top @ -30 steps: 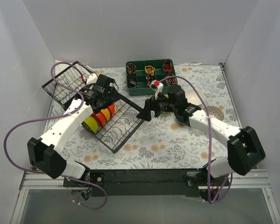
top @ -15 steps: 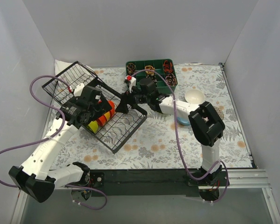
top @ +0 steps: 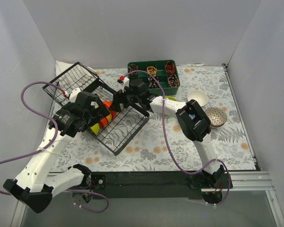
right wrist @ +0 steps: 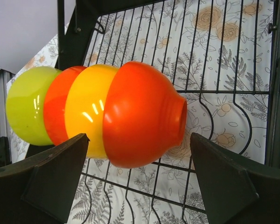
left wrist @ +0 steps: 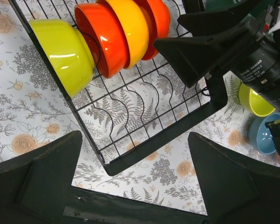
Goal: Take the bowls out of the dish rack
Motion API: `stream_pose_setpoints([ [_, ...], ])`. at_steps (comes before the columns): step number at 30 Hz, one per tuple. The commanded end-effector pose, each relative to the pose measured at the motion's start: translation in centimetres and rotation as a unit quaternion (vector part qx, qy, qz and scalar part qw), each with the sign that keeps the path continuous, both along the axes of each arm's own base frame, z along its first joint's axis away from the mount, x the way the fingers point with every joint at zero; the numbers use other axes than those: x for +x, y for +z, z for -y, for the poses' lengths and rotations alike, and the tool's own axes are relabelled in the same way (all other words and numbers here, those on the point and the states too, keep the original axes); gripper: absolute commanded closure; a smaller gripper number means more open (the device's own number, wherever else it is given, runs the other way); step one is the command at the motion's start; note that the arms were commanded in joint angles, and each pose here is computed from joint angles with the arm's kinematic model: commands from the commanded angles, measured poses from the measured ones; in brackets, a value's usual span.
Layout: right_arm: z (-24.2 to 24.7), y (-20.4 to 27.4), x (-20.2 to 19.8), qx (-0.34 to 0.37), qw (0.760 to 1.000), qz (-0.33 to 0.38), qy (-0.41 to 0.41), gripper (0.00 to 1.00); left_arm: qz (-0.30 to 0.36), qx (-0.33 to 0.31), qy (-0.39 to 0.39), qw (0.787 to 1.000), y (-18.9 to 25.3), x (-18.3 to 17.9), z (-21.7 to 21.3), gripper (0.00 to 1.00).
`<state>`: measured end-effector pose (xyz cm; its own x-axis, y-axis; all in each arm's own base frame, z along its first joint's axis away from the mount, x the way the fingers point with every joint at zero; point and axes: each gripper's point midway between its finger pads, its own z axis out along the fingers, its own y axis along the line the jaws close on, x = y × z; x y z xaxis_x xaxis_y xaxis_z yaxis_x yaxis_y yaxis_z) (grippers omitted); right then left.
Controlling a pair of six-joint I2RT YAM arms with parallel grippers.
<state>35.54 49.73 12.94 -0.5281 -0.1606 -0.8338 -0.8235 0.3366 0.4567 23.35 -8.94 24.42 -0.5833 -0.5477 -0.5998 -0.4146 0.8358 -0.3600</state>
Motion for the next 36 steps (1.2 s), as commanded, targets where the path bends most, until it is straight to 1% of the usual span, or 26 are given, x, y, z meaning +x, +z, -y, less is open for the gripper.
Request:
stream_pose_setpoints([
  [1,-1.6,1.4,1.3,0.028,1.0,0.013,-0.008,0.03,-0.001,-0.001,0.004,1.0,-0.1,-0.9,-0.6,0.02],
  [12,-2.5,-0.3,-0.5,0.033,0.998,-0.021,0.043,0.13,-0.003,-0.005,0.004,1.0,-0.7,-1.4,-0.7,0.02],
  [14,-2.6,-0.4,-0.7,0.034,0.998,-0.023,0.052,0.19,-0.004,-0.007,0.003,1.0,-0.9,-1.4,-0.7,0.02],
  [17,-2.6,-0.2,-1.1,0.037,0.997,-0.025,0.063,0.34,-0.004,-0.008,0.003,1.0,-1.1,-1.5,-0.6,0.02],
  [18,-2.6,0.1,-1.2,0.039,0.997,-0.024,0.067,0.44,-0.004,-0.008,0.003,1.0,-1.1,-1.5,-0.6,0.02],
  [20,-2.5,0.6,-1.3,0.041,0.997,-0.018,0.069,0.53,-0.003,-0.008,0.003,1.0,-1.1,-1.5,-0.7,0.02],
  [21,-2.5,1.0,-1.3,0.043,0.997,-0.013,0.069,0.63,-0.002,-0.008,0.003,1.0,-1.1,-1.5,-0.7,0.02],
  [22,-2.4,1.7,-1.4,0.046,0.996,-0.005,0.07,0.69,-0.001,-0.009,0.004,1.0,-1.1,-1.5,-0.7,0.02],
  [23,-2.3,2.6,-1.3,0.05,0.996,0.006,0.069,0.8,0.001,-0.009,0.004,1.0,-1.0,-1.4,-0.7,0.02],
  [26,-2.0,4.2,-1.2,0.052,0.996,0.032,0.064,0.97,0.005,-0.009,0.004,1.0,-0.9,-1.4,-0.7,0.02],
  [27,-1.9,4.3,-1.2,0.049,0.996,0.036,0.062,0.99,0.007,-0.009,0.005,1.0,-0.8,-1.3,-0.7,0.02],
  [36,-1.1,6.2,-0.8,0.004,0.992,0.119,0.031,0.99,0.022,-0.015,0.006,1.0,-0.3,-1.1,-0.7,0.02],
])
